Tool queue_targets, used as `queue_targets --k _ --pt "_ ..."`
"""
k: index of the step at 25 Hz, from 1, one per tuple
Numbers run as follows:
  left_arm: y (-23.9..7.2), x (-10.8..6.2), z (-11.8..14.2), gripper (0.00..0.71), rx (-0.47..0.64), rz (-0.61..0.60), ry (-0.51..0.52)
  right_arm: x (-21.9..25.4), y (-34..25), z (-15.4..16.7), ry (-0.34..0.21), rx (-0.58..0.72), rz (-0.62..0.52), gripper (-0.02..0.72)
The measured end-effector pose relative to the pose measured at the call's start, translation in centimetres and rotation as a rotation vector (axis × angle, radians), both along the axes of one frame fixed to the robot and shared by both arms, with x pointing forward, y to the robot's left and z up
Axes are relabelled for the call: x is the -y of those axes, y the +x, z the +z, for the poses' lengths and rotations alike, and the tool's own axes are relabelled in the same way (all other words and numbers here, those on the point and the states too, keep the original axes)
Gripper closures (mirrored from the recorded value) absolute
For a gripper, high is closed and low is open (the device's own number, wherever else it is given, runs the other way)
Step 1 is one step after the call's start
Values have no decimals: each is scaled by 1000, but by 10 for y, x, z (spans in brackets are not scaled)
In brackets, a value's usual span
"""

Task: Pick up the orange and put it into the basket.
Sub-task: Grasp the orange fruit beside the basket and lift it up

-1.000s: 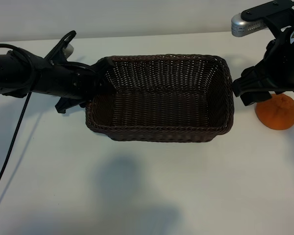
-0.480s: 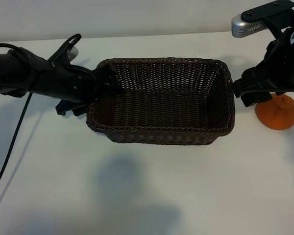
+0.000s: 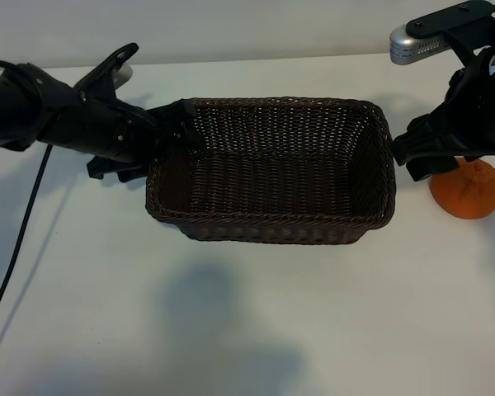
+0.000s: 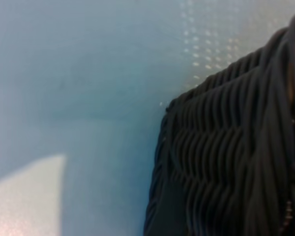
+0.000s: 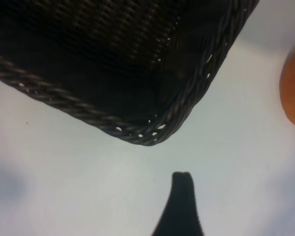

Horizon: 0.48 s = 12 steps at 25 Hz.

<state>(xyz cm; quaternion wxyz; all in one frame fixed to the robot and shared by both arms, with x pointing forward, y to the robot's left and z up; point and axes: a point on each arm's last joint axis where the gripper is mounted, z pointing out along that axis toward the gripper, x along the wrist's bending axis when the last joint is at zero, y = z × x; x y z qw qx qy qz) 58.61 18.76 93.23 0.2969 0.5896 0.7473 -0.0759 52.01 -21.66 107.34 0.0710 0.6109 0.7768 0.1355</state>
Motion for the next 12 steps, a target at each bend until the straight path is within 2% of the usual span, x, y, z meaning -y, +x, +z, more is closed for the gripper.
queue_targets --k 12 --pt "17 1 37 59 17 -110 88 0 0 0 -1 0 4 122"
